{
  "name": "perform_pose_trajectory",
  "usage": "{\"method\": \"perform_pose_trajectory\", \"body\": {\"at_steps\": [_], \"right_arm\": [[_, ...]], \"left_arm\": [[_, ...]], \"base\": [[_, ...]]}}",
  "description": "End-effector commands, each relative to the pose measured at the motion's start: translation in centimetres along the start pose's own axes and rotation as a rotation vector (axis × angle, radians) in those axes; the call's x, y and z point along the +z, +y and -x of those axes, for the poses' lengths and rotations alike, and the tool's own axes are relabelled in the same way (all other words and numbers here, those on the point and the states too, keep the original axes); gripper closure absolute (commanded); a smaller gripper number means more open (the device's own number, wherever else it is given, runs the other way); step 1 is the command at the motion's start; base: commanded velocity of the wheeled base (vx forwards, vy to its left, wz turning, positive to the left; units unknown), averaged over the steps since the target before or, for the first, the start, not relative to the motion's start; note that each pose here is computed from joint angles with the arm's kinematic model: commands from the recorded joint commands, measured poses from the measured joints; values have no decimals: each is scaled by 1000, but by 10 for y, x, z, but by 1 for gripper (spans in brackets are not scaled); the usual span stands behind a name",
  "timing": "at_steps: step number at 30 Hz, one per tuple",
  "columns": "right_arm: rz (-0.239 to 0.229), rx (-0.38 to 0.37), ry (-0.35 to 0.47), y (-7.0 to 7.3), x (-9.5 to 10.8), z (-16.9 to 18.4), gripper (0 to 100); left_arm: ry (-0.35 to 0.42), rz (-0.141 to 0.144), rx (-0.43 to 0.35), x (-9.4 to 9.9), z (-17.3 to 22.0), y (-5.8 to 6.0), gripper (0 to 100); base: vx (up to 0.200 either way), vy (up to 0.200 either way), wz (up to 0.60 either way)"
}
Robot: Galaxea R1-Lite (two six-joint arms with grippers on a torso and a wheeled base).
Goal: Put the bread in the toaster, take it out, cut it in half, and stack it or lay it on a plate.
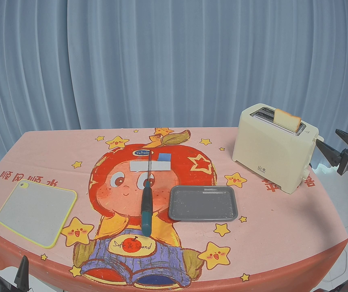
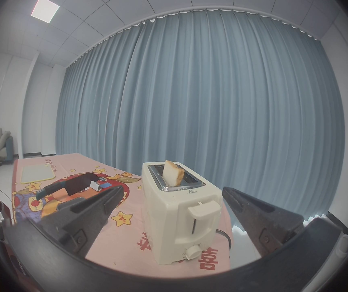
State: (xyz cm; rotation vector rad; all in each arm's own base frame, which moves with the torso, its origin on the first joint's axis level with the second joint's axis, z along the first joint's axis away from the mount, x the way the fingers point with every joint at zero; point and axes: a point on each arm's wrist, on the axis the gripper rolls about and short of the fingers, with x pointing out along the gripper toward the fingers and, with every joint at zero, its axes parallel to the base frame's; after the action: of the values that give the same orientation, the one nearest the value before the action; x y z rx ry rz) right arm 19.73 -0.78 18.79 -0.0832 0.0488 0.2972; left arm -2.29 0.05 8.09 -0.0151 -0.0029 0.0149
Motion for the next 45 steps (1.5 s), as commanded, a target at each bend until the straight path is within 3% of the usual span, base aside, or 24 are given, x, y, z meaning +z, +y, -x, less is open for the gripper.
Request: {"method": "perform_pose_trajectory", "body": {"at_steps": [1,16,22,45], "right_arm": [[9,43,-20,-3,15,-8,0],[-7,136,57,-8,26,-30,0],[-16,234,70,-8,24,-57,0],[-24,223,95,-23,19,-102,0]], "left_arm": [[12,0,1,-5,-1,0,0],[12,0,1,-5,-1,0,0],[12,0,1,-5,-1,0,0],[12,0,1,-5,-1,0,0]], "base": [[0,0,0],[0,0,0],[0,0,0],[0,0,0]]}}
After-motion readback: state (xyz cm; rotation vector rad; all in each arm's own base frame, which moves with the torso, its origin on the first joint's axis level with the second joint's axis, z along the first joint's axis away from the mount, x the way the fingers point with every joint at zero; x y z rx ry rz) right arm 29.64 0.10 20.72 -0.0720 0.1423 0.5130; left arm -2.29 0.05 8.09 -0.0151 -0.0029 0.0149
